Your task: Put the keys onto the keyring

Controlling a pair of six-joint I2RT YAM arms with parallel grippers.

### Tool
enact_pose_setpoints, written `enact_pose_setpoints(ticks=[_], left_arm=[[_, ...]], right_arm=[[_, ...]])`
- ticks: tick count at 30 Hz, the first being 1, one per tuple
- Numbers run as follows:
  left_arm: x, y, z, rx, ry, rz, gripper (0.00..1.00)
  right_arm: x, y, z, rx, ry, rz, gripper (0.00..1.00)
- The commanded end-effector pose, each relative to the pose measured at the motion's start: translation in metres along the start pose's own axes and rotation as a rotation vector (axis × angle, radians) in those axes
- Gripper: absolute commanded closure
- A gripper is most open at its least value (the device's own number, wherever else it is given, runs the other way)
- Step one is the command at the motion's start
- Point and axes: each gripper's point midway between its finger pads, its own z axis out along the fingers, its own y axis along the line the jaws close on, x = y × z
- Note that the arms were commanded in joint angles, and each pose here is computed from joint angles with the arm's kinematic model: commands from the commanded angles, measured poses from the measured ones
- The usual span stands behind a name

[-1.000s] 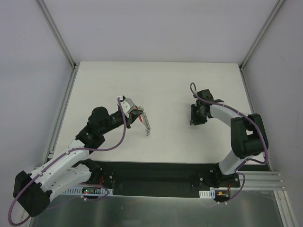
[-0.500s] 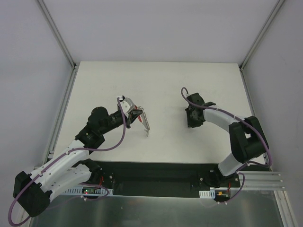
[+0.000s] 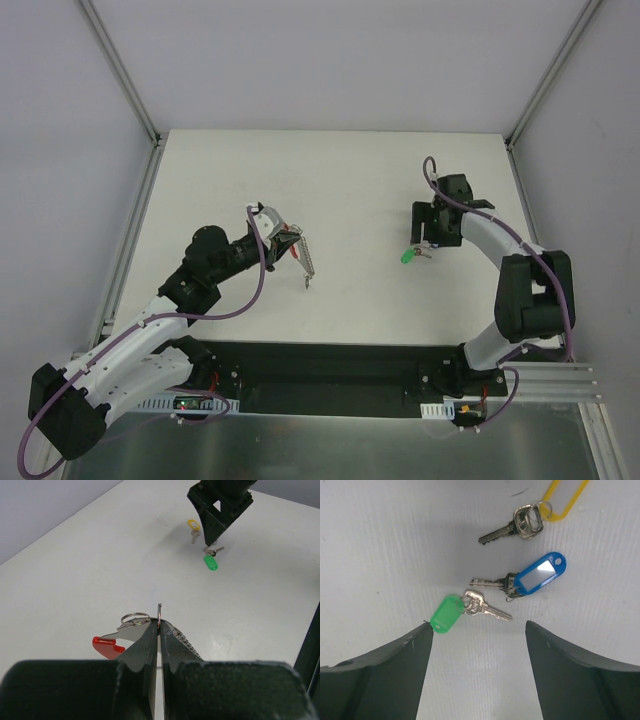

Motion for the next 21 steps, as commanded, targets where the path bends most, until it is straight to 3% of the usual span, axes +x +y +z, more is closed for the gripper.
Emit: enact_pose_setpoints(ticks=[1, 21], left_arm=[[-0.027, 0.003, -0.001, 0.001, -0.072, 0.03, 1.0], [-0.028, 0.001, -0.001, 0.018, -0.074, 0.026, 1.0]], right_arm=[[-0.016, 0.01, 0.002, -0.09, 0.001, -0.016, 0.22], [0.019, 0.013, 0.026, -0.131, 0.141, 0.036, 0.24]])
